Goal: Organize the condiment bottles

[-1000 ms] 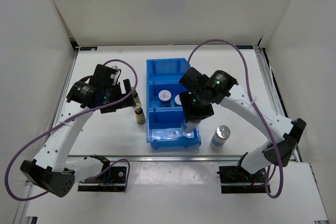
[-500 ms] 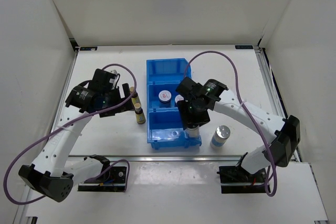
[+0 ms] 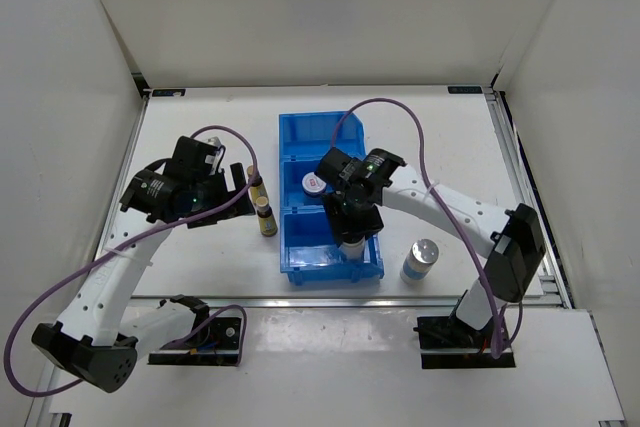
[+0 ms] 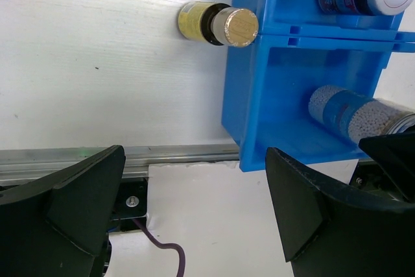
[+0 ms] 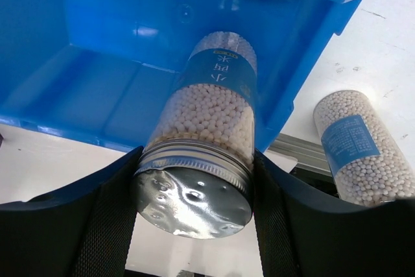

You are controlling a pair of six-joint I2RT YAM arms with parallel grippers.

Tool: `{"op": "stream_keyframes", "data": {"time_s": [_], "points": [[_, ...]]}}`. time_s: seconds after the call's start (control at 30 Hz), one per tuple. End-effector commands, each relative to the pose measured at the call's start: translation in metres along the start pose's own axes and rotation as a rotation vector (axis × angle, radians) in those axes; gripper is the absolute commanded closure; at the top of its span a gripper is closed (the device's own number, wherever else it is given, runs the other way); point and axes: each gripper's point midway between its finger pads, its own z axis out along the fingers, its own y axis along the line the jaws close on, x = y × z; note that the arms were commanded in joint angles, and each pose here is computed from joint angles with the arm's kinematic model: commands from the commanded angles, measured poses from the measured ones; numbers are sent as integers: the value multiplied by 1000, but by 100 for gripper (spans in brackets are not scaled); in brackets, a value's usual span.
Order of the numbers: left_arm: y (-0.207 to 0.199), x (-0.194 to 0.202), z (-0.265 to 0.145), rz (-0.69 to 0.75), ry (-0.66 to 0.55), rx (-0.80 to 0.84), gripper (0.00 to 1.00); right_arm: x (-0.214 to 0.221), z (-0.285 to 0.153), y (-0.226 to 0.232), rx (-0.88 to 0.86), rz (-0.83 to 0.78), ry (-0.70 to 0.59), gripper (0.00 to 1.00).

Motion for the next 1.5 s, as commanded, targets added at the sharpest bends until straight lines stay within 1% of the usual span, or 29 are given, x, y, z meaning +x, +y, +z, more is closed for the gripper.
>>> {"op": "stream_keyframes", "data": {"time_s": [0.0,0.1,0.17,0.2,0.23,0.27,0.3,0.37,0.43,0.5,0.6,0.63,0.67,0.7,0.73,0.77,0.8,0.83,0.9,0.93,1.0,1.03,1.13,1.17,1.3,1.47], "points": [[-1,1,-4,0,-7,16,0,-5,-3,0,12,8,-20,100],[-1,1,-4,0,-7,16,0,-3,7,-5,50,6,-2,99],[-1,1,-4,0,-7,16,0,-1,14,-6,53,6,1,75],[-1,1,-4,0,-7,16,0,-1,16,-6,53,6,1,71],[-1,1,-4,0,-7,16,0,-1,16,-6,53,6,1,68],[-1,1,-4,0,-7,16,0,-1,20,-6,52,6,0,63],[-1,1,-4,0,-7,16,0,1,21,-8,57,6,7,56],[-1,1,-4,-9,-7,16,0,-1,22,-7,52,6,0,36],[-1,1,-4,-10,-7,16,0,-3,17,-5,40,7,-16,34],[-1,1,-4,-10,-7,16,0,-6,11,-6,44,8,-34,21],[0,3,-2,-9,1,11,0,-13,-9,-10,49,18,-75,11],[0,3,-2,-9,1,11,0,-9,-18,-16,68,17,-66,8],[0,3,-2,-9,1,11,0,-14,-33,-19,81,28,-106,4],[0,3,-2,-9,1,11,0,-15,-41,-26,100,38,-117,0],[0,3,-2,-9,1,11,0,-8,-54,-39,132,58,-111,0],[0,3,-2,-9,1,11,0,-8,-65,-43,144,85,-135,0],[0,3,-2,-9,1,11,0,-9,-72,-59,184,125,-156,0],[-1,4,-2,-9,6,19,0,-1,-86,-72,192,155,-171,0],[0,7,0,-10,14,14,0,8,-89,-94,212,241,-168,0],[0,7,2,-19,22,9,0,18,-95,-103,194,271,-172,0],[0,7,2,-19,22,9,0,34,-89,-113,169,336,-119,0],[-1,8,4,-19,36,11,0,51,-80,-121,178,349,-80,0],[-2,6,5,-19,28,16,0,73,-68,-120,139,368,-27,0],[-2,6,5,-19,28,16,0,86,-57,-125,167,386,17,0],[-3,9,9,-28,48,14,0,108,-36,-132,207,431,72,0],[0,14,13,-29,65,3,0,119,-15,-135,226,450,113,0]]}}
